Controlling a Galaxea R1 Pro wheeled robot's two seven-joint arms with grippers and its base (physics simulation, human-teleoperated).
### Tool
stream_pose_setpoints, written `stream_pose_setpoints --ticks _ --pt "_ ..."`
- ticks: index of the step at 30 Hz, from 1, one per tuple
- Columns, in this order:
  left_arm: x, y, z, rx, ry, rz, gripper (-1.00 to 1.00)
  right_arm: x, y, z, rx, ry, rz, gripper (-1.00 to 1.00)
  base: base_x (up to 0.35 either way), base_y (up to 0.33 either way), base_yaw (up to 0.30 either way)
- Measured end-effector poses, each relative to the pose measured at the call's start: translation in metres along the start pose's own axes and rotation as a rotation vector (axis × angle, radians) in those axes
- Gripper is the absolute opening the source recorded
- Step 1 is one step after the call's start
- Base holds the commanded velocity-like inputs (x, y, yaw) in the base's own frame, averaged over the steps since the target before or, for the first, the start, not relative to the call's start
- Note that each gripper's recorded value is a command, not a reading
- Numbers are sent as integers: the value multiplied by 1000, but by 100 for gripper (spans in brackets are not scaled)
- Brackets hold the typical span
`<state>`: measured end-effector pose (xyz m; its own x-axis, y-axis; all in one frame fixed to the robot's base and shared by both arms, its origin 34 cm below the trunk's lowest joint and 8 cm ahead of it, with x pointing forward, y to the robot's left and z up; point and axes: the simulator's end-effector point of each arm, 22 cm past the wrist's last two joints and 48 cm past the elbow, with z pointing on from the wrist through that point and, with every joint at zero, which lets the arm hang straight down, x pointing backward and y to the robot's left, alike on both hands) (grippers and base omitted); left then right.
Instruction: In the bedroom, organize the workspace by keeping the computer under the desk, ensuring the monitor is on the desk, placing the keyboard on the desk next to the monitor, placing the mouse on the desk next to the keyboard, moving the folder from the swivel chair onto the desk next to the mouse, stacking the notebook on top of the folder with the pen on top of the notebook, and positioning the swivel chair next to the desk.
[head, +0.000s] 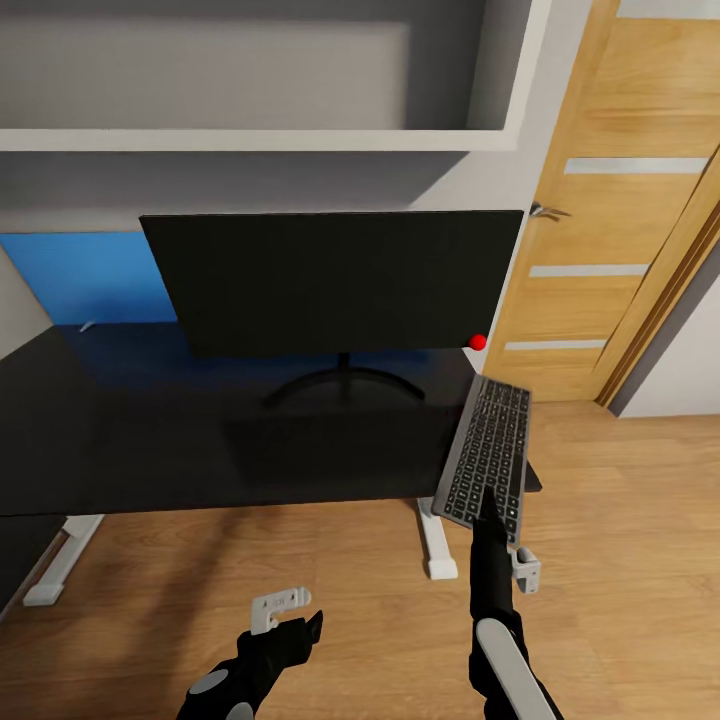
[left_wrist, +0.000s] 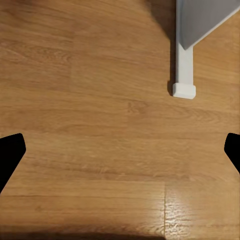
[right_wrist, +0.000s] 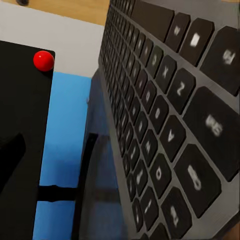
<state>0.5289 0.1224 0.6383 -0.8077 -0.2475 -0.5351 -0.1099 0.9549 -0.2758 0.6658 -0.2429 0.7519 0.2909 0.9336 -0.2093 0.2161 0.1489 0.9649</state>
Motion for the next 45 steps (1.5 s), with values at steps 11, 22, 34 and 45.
stream_pose_setpoints --ticks 11,22,34,45 --pt "0 1 0 -1 -1 0 100 0 0 0 0 0 0 100 0 0 0" --pt "0 1 0 -3 -1 2 100 1 -4 0 12 6 -2 100 0 0 0" --pt "0 1 0 -2 0 2 100 2 -17 -1 58 12 -5 100 0 0 0" --pt "0 1 0 -2 0 2 100 2 -26 -2 89 14 -9 100 0 0 0"
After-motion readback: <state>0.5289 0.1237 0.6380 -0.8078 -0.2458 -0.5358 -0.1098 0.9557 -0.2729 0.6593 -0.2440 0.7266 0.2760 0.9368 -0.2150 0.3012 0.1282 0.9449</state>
